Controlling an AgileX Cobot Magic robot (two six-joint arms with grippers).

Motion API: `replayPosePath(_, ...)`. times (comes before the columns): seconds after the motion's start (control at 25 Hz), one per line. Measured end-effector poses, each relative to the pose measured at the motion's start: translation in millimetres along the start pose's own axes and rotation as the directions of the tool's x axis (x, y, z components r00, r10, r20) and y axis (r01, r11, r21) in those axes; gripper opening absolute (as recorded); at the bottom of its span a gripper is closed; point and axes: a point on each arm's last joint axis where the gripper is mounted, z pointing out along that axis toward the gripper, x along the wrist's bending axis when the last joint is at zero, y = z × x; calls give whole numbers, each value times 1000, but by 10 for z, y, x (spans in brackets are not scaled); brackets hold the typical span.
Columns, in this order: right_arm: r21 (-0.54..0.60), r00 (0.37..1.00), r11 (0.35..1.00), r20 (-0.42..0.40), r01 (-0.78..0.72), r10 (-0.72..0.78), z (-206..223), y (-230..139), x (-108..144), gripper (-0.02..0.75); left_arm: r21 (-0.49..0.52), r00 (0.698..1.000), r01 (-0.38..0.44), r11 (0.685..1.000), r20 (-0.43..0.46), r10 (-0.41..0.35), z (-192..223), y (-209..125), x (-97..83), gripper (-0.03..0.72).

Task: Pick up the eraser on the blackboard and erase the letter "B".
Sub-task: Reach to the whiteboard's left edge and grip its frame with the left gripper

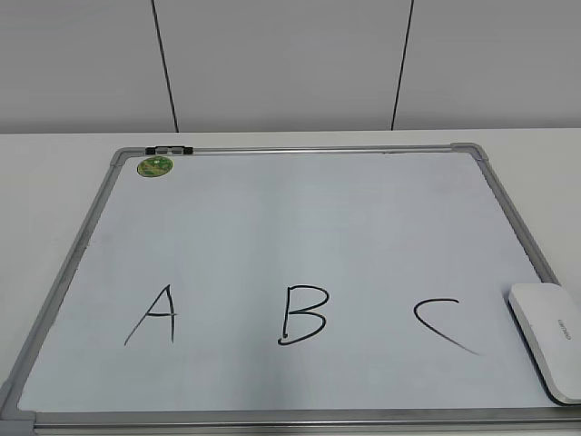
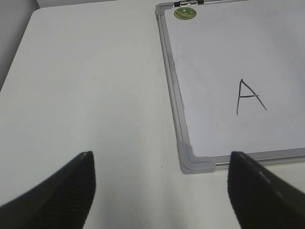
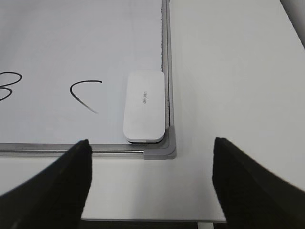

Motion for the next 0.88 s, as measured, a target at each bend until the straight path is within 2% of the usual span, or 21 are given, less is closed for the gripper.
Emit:
replayPosePath(0.36,0,1000,1000,0,0,0,0,0,0,587,0,1000,-1,1000,-2,1,0,0,1,594)
replayPosePath(0.6,0,1000,1000,0,0,0,0,0,0,587,0,1000,-1,1000,-2,1,0,0,1,587)
replayPosePath(0.88,0,1000,1000,0,0,0,0,0,0,586,15,1000,2,1000,0,-2,49,216,9,587)
